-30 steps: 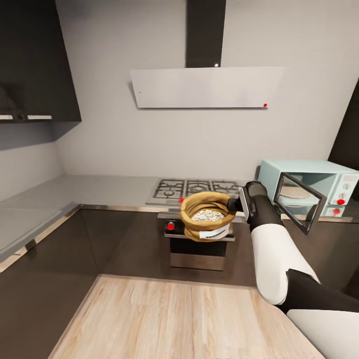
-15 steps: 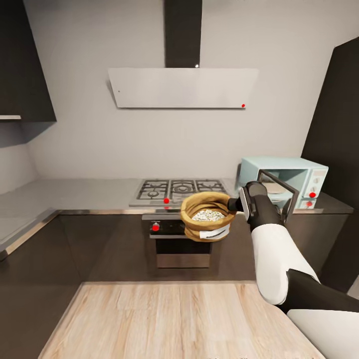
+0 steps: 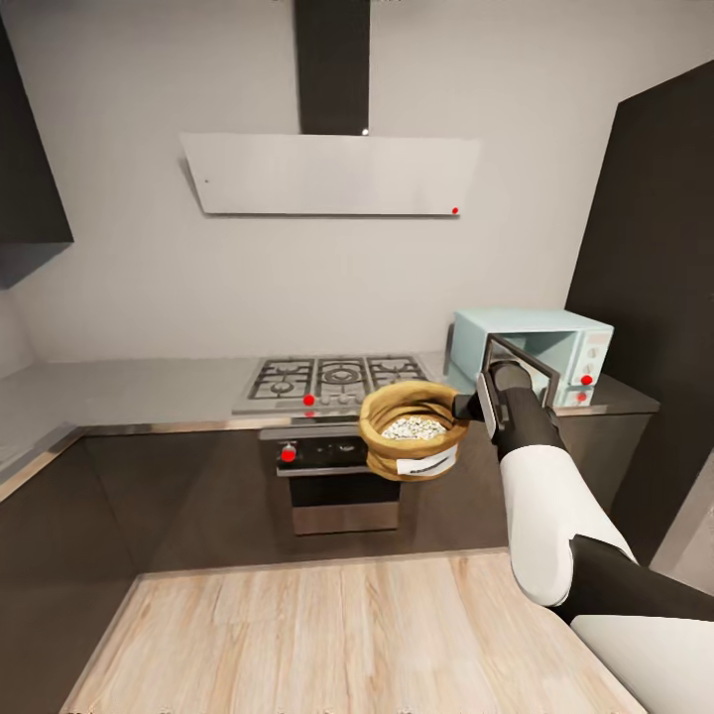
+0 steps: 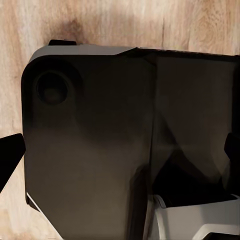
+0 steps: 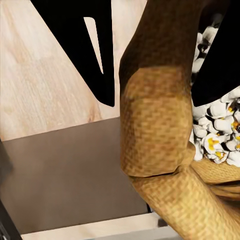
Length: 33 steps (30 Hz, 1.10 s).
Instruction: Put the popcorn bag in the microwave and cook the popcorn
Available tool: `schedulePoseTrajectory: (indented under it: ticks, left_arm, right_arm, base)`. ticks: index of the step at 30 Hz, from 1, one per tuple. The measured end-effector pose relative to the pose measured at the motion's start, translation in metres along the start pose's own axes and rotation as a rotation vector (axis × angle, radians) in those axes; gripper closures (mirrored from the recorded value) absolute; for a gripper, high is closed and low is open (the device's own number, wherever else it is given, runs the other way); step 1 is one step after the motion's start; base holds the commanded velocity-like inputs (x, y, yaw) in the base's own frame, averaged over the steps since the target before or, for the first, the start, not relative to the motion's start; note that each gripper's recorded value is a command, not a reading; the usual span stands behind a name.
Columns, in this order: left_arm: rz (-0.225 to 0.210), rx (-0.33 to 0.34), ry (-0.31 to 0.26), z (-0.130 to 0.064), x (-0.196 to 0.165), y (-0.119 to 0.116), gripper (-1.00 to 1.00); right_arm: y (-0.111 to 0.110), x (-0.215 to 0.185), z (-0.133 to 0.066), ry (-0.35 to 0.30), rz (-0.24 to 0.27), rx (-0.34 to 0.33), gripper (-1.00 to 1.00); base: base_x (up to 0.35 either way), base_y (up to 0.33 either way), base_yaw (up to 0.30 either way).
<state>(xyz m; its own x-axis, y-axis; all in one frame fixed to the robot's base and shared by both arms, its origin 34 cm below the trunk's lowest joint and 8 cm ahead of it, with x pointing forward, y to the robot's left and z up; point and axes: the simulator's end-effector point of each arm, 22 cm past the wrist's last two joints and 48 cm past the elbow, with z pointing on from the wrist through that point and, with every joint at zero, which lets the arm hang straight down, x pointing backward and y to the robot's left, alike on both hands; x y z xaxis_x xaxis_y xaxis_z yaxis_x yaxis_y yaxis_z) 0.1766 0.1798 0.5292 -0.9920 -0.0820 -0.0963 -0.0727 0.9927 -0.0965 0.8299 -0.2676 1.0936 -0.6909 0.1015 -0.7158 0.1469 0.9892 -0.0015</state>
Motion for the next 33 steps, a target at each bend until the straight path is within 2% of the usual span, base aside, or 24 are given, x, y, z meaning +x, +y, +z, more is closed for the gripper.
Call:
schedulePoseTrajectory:
  ticks: [33]
  left_arm:
    - [0.000, -0.001, 0.000, 0.0001, -0.0004, 0.0010, -1.00]
  right_arm:
    - [-0.0012, 0.0006, 0.0010, 0.002, 0.002, 0.001, 1.00]
  base:
    - [-0.334, 0.000, 0.000]
